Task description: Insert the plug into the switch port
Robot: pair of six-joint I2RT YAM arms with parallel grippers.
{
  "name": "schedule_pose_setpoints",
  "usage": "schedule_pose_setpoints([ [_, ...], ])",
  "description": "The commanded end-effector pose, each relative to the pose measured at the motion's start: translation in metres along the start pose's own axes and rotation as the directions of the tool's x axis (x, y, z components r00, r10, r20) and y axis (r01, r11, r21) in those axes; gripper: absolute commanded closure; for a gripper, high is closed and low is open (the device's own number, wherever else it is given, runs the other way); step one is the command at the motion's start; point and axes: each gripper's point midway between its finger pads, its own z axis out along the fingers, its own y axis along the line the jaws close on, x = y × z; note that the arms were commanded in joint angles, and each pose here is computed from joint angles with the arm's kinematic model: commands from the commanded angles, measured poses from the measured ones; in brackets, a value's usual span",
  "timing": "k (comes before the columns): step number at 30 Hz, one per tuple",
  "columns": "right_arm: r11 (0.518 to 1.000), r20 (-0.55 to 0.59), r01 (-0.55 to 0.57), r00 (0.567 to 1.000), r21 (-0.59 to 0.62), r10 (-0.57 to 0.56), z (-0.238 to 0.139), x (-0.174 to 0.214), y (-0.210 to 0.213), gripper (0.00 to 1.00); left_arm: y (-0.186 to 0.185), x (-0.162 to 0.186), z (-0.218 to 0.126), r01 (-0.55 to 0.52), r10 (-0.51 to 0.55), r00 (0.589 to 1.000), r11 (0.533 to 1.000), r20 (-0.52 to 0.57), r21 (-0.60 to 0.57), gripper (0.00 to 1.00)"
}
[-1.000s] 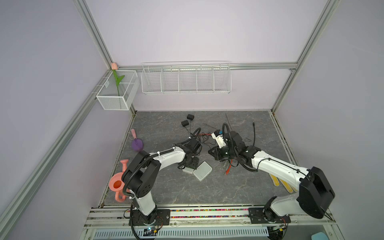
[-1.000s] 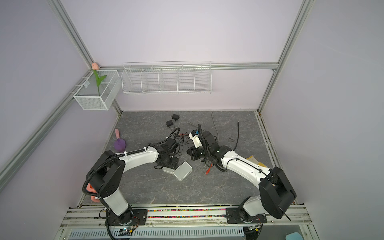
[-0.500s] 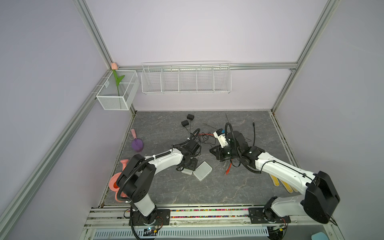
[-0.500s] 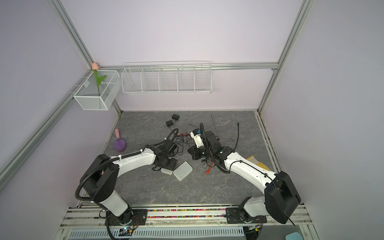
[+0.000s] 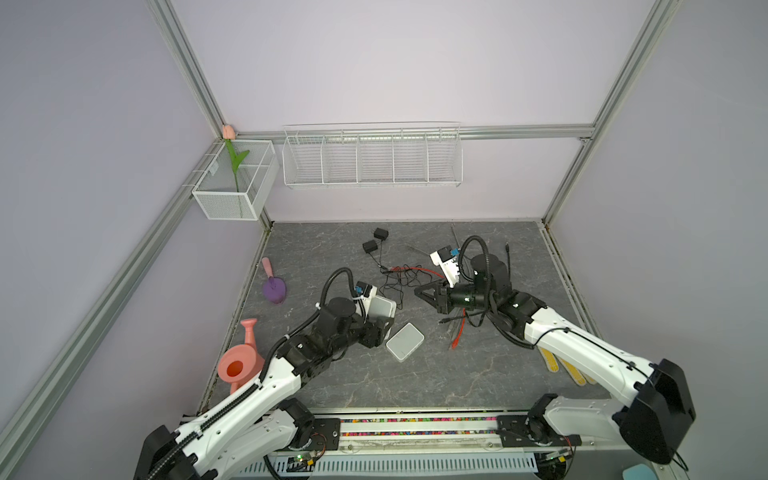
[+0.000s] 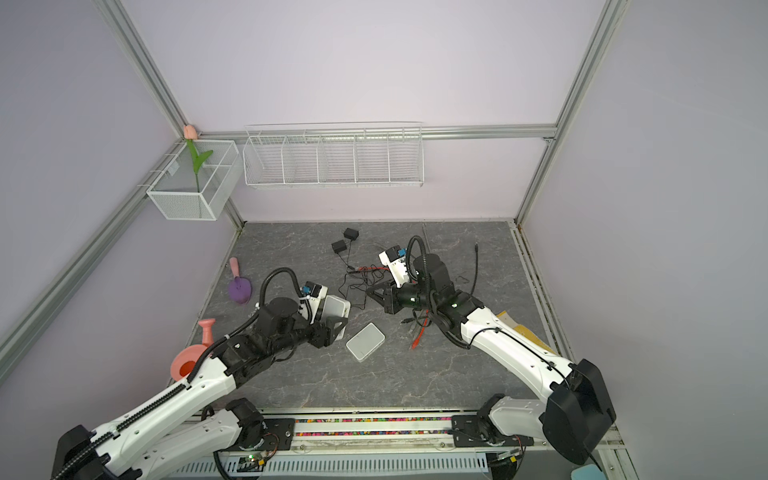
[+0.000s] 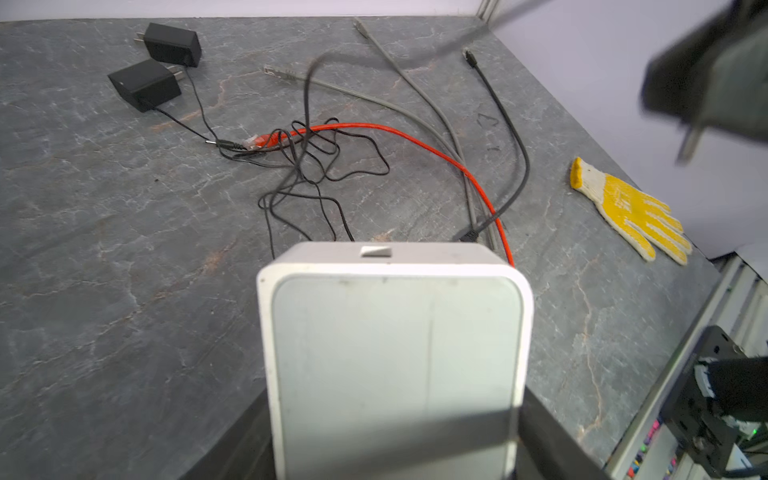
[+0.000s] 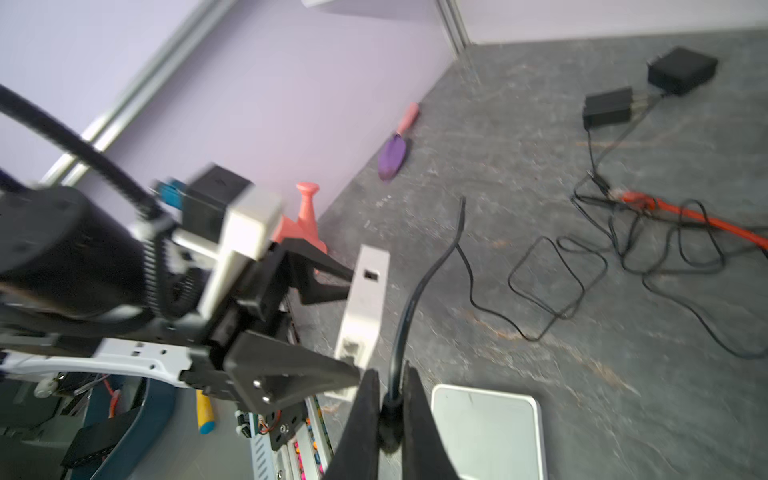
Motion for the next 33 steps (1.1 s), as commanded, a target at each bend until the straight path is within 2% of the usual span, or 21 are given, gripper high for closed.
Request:
schedule_pose_setpoints([
  [1,0.979,0.139,0.095,0.988,-0.181,-0.070,-0.018,-0.038,0.051,0.93,-0.033,-0.041,-0.027,-0.138,0.086,0.951,0.978,0.298,0.155,1.00],
  [3,0.965,0.169,0.135,0.981,-0.226,-0.097,-0.019,-0.038,0.066,0.93,-0.042,-0.040,-0.036,-0.204,0.115,0.914,0.959,0.388,0.197,1.00],
  [9,0.932,0.223,0.222,0.962,-0.287,-0.161,-0.013,-0.021,0.089,0.94,-0.065,-0.035,-0.059,-0.366,0.178,0.820,0.894,0.544,0.260,1.00],
  [13,0.901,0.262,0.265,0.948,-0.344,-0.178,-0.008,-0.013,0.098,0.93,-0.075,-0.037,-0.064,-0.419,0.200,0.792,0.865,0.577,0.275,1.00],
  [15,0.888,0.253,0.270,0.950,-0.372,-0.182,-0.002,-0.008,0.101,0.93,-0.074,-0.026,-0.061,-0.423,0.202,0.793,0.861,0.574,0.283,1.00],
  [23,0.850,0.246,0.281,0.951,-0.445,-0.186,0.013,-0.004,0.115,0.94,-0.081,-0.022,-0.064,-0.443,0.203,0.789,0.842,0.579,0.308,1.00],
  [33,0.867,0.207,0.326,0.942,-0.377,-0.264,0.021,0.015,0.114,0.94,-0.081,-0.024,-0.066,-0.436,0.201,0.791,0.847,0.577,0.303,1.00],
])
